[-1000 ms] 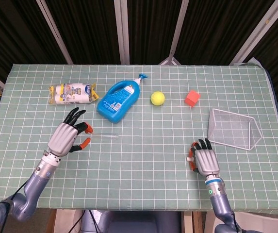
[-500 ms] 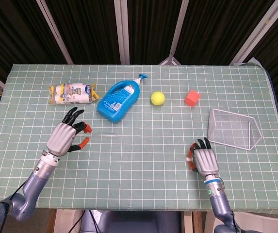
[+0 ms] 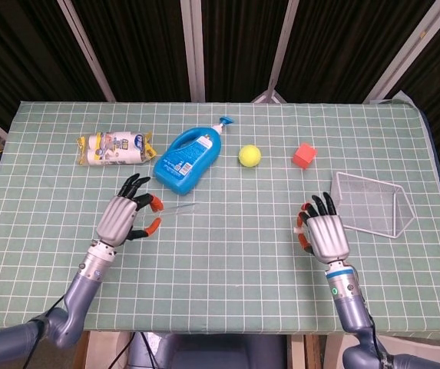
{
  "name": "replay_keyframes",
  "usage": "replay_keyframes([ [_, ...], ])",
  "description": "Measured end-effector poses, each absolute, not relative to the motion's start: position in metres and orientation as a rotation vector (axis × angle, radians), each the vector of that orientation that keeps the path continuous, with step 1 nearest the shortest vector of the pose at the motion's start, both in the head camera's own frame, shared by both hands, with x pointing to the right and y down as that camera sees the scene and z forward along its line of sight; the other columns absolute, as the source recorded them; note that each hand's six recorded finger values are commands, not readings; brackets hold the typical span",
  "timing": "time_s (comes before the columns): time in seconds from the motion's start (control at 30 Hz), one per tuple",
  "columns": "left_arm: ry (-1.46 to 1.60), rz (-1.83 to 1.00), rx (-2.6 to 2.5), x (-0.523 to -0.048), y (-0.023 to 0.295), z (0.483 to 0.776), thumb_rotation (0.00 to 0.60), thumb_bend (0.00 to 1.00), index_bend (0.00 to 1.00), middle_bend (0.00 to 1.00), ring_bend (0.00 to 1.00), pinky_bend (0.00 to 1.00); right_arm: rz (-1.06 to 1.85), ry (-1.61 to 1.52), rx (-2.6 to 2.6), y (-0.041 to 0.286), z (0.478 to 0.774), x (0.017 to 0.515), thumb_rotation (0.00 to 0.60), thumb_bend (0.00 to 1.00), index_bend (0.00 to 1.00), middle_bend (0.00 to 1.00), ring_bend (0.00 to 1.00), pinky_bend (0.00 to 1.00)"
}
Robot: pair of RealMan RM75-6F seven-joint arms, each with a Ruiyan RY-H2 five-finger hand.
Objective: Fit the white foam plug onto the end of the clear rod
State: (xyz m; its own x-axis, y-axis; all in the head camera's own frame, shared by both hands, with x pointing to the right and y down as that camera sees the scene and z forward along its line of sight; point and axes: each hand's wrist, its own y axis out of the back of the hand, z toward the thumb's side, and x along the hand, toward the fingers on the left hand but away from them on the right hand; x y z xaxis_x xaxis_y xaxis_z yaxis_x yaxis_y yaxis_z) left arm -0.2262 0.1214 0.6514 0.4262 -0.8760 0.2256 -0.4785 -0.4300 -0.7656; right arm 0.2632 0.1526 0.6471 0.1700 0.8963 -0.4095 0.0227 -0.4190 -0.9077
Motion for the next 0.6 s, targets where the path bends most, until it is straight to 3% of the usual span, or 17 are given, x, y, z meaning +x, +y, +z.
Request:
replay_keyframes([
  [0.33,1.173,-0.854,-2.128,-0.187,0.111,0.673,0.600,0.67,0.57,0.60,0.12,0.00,1.090,-0.875,-1.473,0.095,0.599,0.229,0.600,0.39,0.60,0.32,0.14,0.02],
  [0.6,1.101,-0.886,-2.094,-0.168,0.098,0.678,0.600,0.67,0.57,0.60,0.12,0.00,0.973,-0.807,-1.379,0.071,0.583,0.208,0.600,0.39,0.60,0.32,0.14,0.02],
])
